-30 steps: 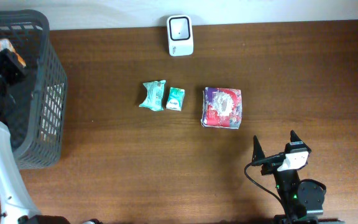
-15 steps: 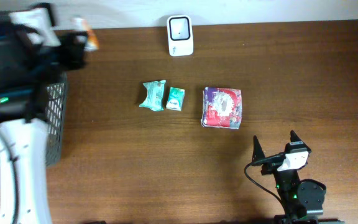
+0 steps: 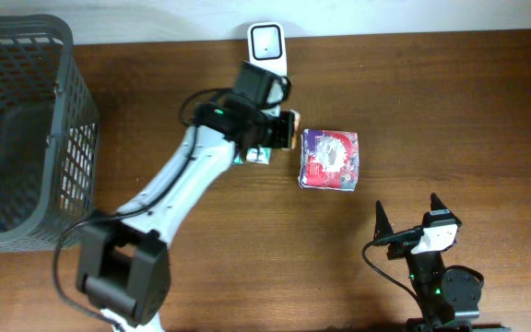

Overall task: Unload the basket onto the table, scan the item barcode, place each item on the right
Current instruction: 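Place the orange Kleenex pack between the wipes and tissue box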

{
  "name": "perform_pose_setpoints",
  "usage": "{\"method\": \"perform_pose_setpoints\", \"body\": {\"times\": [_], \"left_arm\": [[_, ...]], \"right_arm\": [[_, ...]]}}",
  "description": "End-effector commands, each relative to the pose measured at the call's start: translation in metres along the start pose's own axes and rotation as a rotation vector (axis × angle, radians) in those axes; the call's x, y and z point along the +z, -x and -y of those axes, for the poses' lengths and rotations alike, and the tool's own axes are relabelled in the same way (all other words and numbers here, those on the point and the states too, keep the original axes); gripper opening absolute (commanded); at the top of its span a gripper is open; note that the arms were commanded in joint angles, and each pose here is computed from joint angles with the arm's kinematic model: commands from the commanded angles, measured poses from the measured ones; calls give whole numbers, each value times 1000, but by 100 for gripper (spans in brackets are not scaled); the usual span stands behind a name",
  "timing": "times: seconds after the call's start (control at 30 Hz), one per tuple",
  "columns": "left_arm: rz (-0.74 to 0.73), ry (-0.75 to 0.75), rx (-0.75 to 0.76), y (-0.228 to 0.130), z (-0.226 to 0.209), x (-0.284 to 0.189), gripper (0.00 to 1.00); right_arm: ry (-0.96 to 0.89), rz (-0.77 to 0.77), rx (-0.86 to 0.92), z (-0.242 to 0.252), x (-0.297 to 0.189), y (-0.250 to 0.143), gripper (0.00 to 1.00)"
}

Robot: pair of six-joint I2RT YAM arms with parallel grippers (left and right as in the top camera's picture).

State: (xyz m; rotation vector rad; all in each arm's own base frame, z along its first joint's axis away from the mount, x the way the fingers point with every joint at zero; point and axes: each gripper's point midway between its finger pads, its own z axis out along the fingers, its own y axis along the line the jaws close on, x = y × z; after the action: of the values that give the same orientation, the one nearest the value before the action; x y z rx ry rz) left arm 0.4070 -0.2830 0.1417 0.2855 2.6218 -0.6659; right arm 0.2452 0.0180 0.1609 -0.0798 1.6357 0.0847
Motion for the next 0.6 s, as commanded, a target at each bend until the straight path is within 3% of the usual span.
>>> {"method": "perform_pose_setpoints", "body": {"times": [0.0,0.2,0.4,0.57], "left_arm": [[-35,115,-65,-15,-14,34,0],[-48,285,-75,-28,-51,70,0],[-56,279,-75,-32,-54,86,0],[-83,208,-79,-36,-42,88,6]], "right_arm": [[-12,-3,-2,2,0,-3,99],[-12,-3,-2,2,0,-3,99],[-12,-3,-2,2,0,-3,99],[-12,-3,-2,2,0,-3,99]]}}
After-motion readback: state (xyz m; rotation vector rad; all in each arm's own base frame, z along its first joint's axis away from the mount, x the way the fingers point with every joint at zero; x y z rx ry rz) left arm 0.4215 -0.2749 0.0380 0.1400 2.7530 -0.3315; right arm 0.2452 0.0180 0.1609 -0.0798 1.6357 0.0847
